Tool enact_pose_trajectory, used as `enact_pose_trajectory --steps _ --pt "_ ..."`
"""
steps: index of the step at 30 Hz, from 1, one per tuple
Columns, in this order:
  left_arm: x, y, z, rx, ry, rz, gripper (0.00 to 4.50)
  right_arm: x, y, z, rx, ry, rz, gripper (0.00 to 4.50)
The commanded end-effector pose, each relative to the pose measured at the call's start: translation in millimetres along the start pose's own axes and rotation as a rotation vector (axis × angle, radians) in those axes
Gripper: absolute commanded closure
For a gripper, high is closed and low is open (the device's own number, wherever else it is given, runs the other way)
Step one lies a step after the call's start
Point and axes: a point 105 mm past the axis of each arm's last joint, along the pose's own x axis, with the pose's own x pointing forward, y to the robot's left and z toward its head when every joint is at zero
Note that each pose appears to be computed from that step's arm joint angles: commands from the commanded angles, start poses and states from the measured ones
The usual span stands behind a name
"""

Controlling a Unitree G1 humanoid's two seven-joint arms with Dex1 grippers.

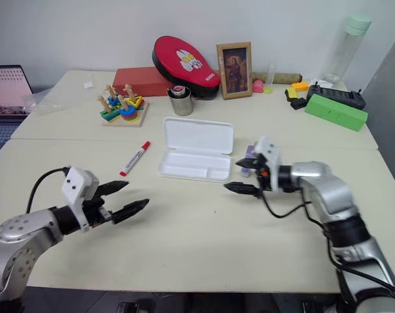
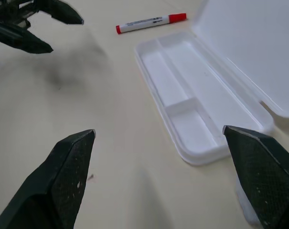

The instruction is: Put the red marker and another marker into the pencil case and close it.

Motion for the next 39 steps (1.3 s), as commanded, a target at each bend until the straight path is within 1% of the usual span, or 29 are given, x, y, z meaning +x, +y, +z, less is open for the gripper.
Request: enact_pose_trajectory --steps 1,4,7,13,16,20,21,22,24,26,27,30,32,35,39 --pt "15.0 -20.3 22.1 0.027 -0.090 -0.073 0.00 29.3 9.4 4.3 -0.085 0.055 0.083 0.01" --pt "21.9 -28.9 25.9 0.019 -0.114 -0.098 0.00 41.5 4.6 1.3 -0.079 0.089 0.089 0.01" --pt "23.9 -30.7 27.0 0.018 -0.121 -0.095 0.00 49.1 -0.9 -2.8 -0.085 0.132 0.088 0.01" --pt "22.9 -31.2 27.4 0.014 -0.131 -0.086 0.00 52.7 -6.6 1.5 -0.102 0.141 0.089 0.01" --pt "23.4 -30.6 28.0 0.018 -0.138 -0.081 0.00 51.2 -6.8 -4.8 -0.102 0.175 0.098 0.01" --pt "23.8 -28.8 30.1 0.015 -0.153 -0.074 0.00 51.2 -9.2 -18.4 -0.097 0.232 0.083 0.73" --pt "23.7 -28.8 30.7 0.013 -0.158 -0.073 0.00 52.1 -10.0 -19.2 -0.097 0.233 0.075 1.06" --pt "23.6 -28.8 31.2 0.012 -0.162 -0.073 0.00 52.9 -10.6 -19.0 -0.095 0.231 0.071 1.24" --pt "23.6 -28.5 31.9 0.008 -0.168 -0.070 0.00 54.4 -12.8 -17.3 -0.088 0.223 0.056 1.78" --pt "23.6 -28.2 31.9 0.006 -0.169 -0.067 0.00 55.4 -15.7 -16.9 -0.090 0.223 0.040 2.25" --pt "23.6 -28.1 31.8 0.006 -0.168 -0.065 0.00 55.9 -16.6 -17.0 -0.092 0.223 0.035 2.40" --pt "23.1 -27.8 31.7 0.005 -0.167 -0.061 0.00 56.7 -17.5 -18.1 -0.107 0.228 0.033 3.19" --pt "21.7 -26.4 31.3 0.006 -0.165 -0.053 0.00 57.6 -17.3 -18.7 -0.113 0.228 0.034 3.60" --pt "19.3 -23.4 31.8 0.009 -0.165 -0.036 0.00 58.9 -17.7 -19.1 -0.120 0.227 0.031 4.43" --pt "16.5 -23.1 33.2 0.009 -0.165 -0.032 0.00 59.1 -15.5 -22.6 -0.137 0.231 0.032 4.47"
